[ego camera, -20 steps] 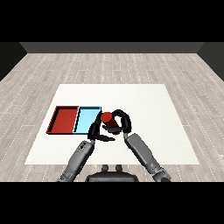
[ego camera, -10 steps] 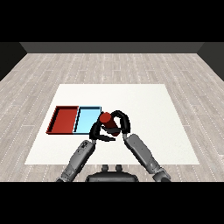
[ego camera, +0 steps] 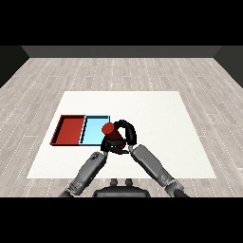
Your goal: Pick the red can and put it in the red box
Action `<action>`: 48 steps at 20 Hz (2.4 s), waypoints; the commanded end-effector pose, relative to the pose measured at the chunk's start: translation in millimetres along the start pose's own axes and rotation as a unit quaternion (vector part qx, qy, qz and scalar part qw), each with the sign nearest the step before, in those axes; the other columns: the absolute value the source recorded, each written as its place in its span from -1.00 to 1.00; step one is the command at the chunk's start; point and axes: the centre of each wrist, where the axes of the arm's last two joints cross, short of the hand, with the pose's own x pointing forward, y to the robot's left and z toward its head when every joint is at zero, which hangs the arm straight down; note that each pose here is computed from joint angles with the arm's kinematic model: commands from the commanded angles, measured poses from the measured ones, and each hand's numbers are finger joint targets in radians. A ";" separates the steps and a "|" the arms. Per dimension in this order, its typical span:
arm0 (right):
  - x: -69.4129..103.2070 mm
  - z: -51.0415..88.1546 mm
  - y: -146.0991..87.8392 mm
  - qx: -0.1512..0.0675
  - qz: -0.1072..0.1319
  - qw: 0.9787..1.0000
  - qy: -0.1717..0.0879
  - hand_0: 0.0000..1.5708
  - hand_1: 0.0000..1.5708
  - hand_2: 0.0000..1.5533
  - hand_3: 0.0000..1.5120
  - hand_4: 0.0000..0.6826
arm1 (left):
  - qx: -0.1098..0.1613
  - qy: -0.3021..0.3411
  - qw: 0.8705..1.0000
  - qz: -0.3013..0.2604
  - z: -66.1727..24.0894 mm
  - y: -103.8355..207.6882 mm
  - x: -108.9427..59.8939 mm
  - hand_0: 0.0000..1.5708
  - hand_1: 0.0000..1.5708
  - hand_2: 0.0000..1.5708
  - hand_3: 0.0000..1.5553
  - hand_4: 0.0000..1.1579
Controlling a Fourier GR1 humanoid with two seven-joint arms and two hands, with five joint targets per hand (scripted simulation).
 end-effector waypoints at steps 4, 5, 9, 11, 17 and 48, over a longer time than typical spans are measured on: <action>6.0 -4.4 11.2 0.009 0.002 1.000 0.000 0.89 0.89 0.87 0.82 0.81 | 0.004 -0.014 1.000 0.009 -11.8 2.8 -0.2 -1.00 -1.00 -1.00 -1.00 -1.00; -0.9 4.4 16.9 0.008 0.005 1.000 0.004 0.89 0.89 0.87 0.82 0.82 | -0.002 -0.015 1.000 0.007 5.9 -3.9 -1.1 -1.00 -1.00 -1.00 -1.00 -1.00; -20.7 31.5 23.8 0.008 0.004 1.000 0.004 0.89 0.89 0.88 0.81 0.89 | 0.001 -0.009 1.000 -0.001 -16.6 -5.3 23.9 -1.00 -1.00 -1.00 -1.00 -0.63; -8.4 2.6 18.2 0.020 0.003 1.000 0.000 0.87 0.87 0.87 0.81 0.85 | 0.028 0.004 0.999 -0.036 -10.8 -10.0 4.6 -1.00 -1.00 -1.00 -1.00 -0.26; 2.4 26.8 29.1 0.012 -0.010 1.000 -0.006 0.87 0.87 0.86 0.82 0.84 | 0.120 0.049 0.991 -0.034 -8.7 -16.3 4.1 1.00 1.00 0.95 0.84 0.59; -4.6 5.6 1.3 0.004 0.002 1.000 -0.018 -1.00 -1.00 -1.00 -1.00 -1.00 | 0.170 0.012 0.982 -0.076 1.0 -8.7 5.7 1.00 1.00 1.00 0.94 0.98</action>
